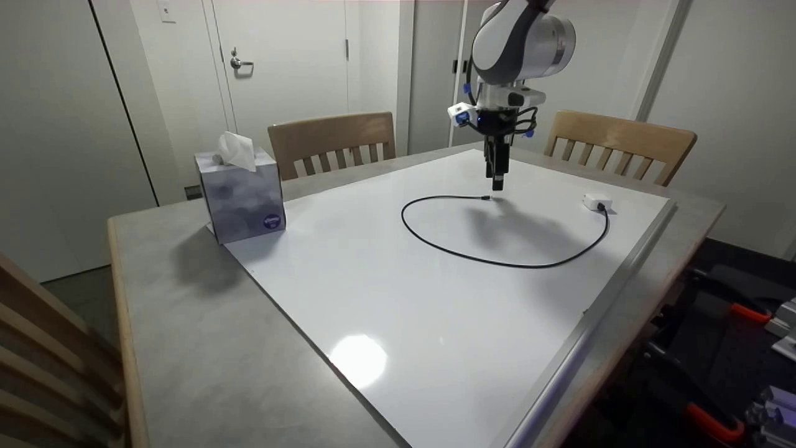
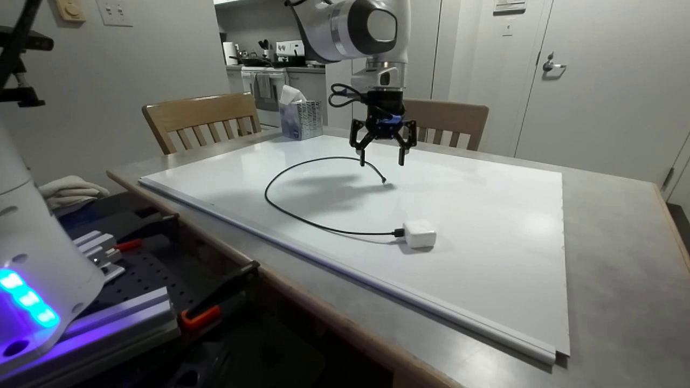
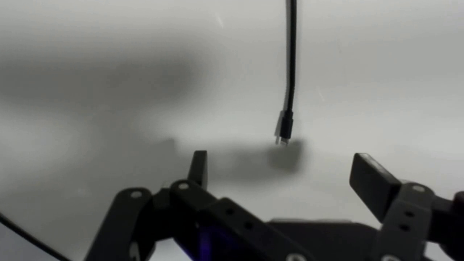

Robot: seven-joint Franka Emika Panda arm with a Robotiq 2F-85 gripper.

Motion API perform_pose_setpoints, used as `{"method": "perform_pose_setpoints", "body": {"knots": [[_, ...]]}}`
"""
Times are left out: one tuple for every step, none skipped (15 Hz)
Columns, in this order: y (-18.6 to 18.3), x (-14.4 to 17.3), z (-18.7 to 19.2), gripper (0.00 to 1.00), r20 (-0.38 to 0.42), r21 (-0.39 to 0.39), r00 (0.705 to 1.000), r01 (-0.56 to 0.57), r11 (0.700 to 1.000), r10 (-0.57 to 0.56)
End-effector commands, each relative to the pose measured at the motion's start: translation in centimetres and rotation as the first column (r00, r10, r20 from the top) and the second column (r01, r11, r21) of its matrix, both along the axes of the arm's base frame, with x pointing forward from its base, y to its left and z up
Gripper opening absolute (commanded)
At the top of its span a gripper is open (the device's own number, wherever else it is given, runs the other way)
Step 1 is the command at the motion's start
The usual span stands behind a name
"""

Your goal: Unwind the phone charger

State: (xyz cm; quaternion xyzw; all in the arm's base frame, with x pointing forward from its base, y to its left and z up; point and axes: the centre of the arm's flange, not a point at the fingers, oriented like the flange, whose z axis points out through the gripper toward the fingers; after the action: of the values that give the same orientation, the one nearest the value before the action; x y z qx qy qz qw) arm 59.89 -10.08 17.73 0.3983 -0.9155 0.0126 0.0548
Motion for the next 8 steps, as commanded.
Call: {"method": "perform_pose_setpoints", "body": {"knots": [[-0.16, 0.49, -1.72, 1.00, 0.041, -0.046, 0.998, -0.035, 0.998, 0.037], [-0.20, 0.54, -2.05, 1.00, 0.054, -0.048, 0.998, -0.034, 0.998, 0.036], [-0.18, 0.65, -2.26, 1.00, 0.067, -0.054, 0.997, -0.036, 0.998, 0.040], [-0.17, 0.73, -2.44, 1.00, 0.075, -0.065, 0.996, -0.038, 0.997, 0.043], [-0.20, 0.72, -2.44, 0.99, 0.082, -0.072, 0.996, -0.037, 0.997, 0.043], [-0.19, 0.69, -2.57, 0.93, 0.089, -0.077, 0.995, -0.035, 0.996, 0.042], [-0.28, 0.66, -2.47, 0.90, 0.094, -0.076, 0.995, -0.032, 0.997, 0.039], [-0.27, 0.67, -2.64, 0.79, 0.098, -0.075, 0.995, -0.029, 0.997, 0.037]]}}
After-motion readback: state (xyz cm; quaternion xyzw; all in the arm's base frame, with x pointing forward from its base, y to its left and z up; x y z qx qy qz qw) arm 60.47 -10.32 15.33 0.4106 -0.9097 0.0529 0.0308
